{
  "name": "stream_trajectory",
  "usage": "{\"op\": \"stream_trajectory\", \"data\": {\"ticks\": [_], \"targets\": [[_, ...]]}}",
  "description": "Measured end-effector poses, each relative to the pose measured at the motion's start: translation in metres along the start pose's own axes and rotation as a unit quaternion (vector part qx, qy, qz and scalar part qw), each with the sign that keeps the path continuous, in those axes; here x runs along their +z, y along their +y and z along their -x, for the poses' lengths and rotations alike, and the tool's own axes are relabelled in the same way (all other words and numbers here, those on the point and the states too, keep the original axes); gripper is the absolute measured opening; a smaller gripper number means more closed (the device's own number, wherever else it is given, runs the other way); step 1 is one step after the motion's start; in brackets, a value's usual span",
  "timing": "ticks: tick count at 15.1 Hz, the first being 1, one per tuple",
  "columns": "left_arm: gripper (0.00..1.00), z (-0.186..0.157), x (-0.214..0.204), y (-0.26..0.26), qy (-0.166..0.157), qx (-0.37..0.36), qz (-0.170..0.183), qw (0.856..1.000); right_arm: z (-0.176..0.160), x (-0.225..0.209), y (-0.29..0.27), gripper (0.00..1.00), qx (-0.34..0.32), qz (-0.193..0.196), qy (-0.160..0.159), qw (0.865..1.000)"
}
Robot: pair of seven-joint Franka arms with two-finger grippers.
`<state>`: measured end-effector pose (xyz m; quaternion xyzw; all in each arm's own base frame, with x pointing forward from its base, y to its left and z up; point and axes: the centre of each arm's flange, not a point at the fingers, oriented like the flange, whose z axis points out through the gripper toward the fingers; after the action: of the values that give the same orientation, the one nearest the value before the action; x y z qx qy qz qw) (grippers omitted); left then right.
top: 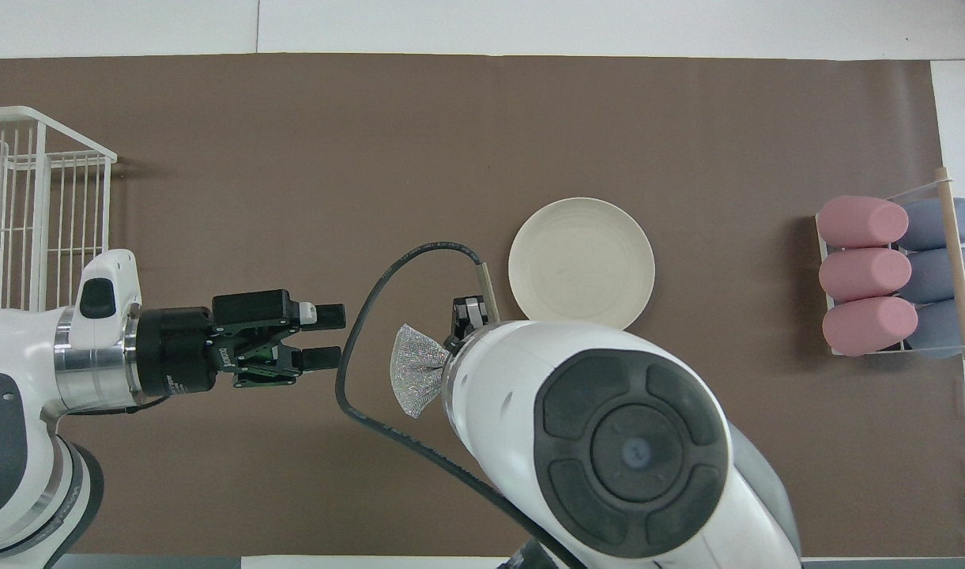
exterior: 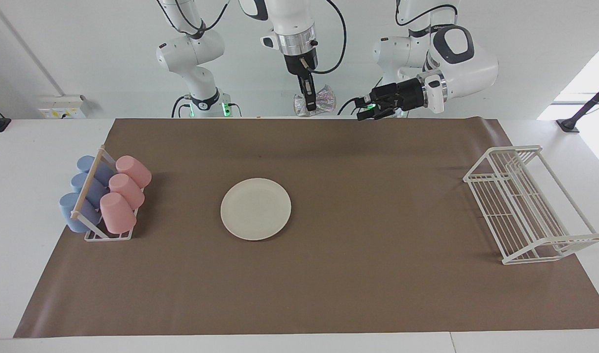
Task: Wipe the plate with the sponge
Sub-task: 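Carry the scrubber off the plate toward the left gripper, then close the left gripper on the scrubber held by the right gripper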
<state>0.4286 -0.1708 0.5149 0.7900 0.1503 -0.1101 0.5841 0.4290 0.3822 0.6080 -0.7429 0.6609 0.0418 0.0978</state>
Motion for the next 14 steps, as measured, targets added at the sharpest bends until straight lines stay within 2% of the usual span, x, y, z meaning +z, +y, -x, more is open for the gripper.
{"op": "stream_trajectory", "data": {"ticks": [5, 10, 12, 14], "targets": [[1.00, 0.014, 0.028, 0.005, -0.023, 0.009, -0.004, 1.000, -0.004, 0.002, -0.004, 0.11, 0.002, -0.002, 0.006, 1.000], [0.97, 0.025, 0.055, 0.006, -0.017, 0.014, -0.011, 1.000, -0.004, 0.002, -0.004, 0.11, 0.002, -0.003, 0.008, 1.000], [0.78, 0.025, 0.056, 0.005, -0.015, 0.010, -0.011, 1.000, -0.005, 0.002, -0.004, 0.11, 0.002, -0.003, 0.008, 1.000], [0.49, 0.025, 0.056, 0.004, -0.016, 0.000, -0.011, 1.000, -0.005, 0.002, -0.004, 0.11, 0.002, -0.003, 0.008, 1.000]]}}
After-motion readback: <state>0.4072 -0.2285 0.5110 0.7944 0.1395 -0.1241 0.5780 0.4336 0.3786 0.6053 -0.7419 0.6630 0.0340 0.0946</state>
